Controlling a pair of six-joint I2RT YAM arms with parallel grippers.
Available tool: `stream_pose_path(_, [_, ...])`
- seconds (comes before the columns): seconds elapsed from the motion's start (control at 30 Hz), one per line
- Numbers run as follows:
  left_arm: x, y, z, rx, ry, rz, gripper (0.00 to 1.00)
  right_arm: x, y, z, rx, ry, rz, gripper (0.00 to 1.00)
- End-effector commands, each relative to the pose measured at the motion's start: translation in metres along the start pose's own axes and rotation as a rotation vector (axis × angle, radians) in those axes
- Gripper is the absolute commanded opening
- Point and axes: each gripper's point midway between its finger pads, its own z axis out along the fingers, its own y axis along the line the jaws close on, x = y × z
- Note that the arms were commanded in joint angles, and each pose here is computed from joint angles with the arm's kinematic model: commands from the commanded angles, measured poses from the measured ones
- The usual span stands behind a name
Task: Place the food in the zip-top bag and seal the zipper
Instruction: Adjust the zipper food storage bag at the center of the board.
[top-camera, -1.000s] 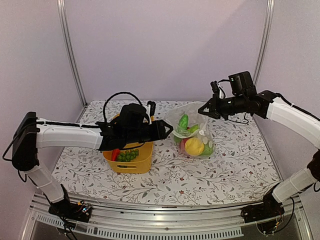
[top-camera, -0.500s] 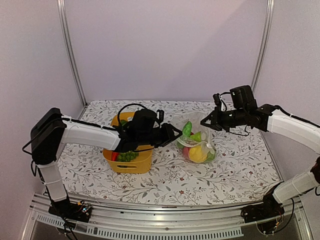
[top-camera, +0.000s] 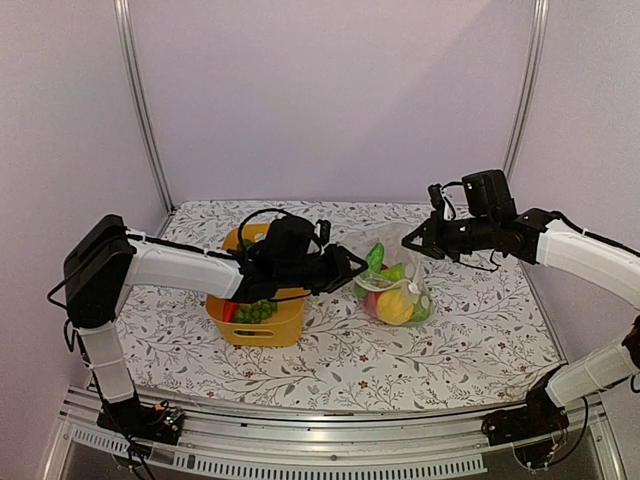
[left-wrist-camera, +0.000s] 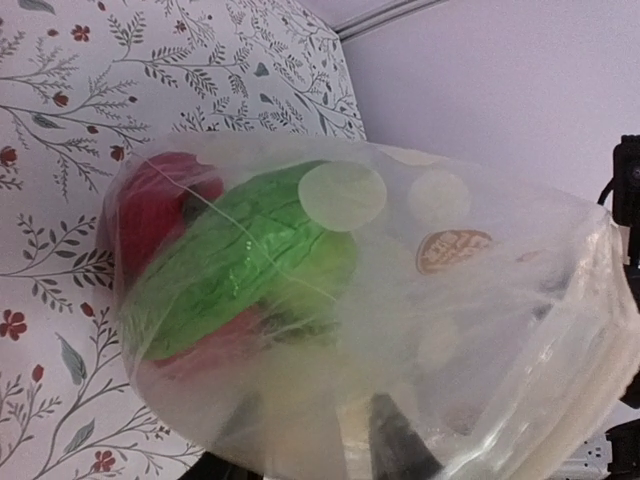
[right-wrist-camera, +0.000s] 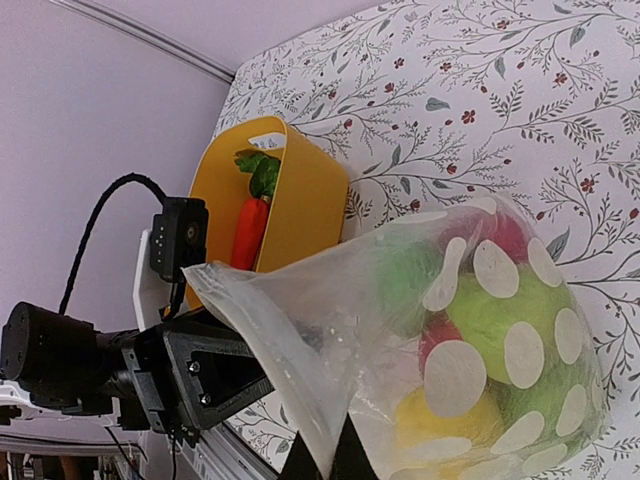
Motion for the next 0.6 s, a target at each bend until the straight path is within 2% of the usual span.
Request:
stream_pose_path(0.0, [0.008, -0.016, -0.010, 0.022, 0.005, 0.008, 0.34, -0.010, 0.002, -0.005, 0.000, -0.054, -0.012, 0.00])
stream_pose_path(0.23, [0.016, -0.003, -0.009, -0.005, 0.014, -0.024, 0.24, -0.009, 0.001, -0.004, -0.002, -0.049, -0.013, 0.00])
stream_pose_path(0.37, [0.015, -0.008, -0.008, 0.007, 0.013, -0.003, 0.12, -0.009, 0.001, -0.004, -0.001, -0.048, -0.020, 0.00])
stream_pose_path(0.47, [0.007, -0.019, -0.012, 0.027, 0.000, 0.045, 0.00, -0.016, 0.005, -0.007, 0.008, -0.059, -0.034, 0.00])
stream_pose_path(0.57, [-0.010, -0.054, -0.020, 0.077, -0.029, 0.147, 0.00, -0.032, 0.006, -0.017, 0.084, -0.083, -0.078, 0.00])
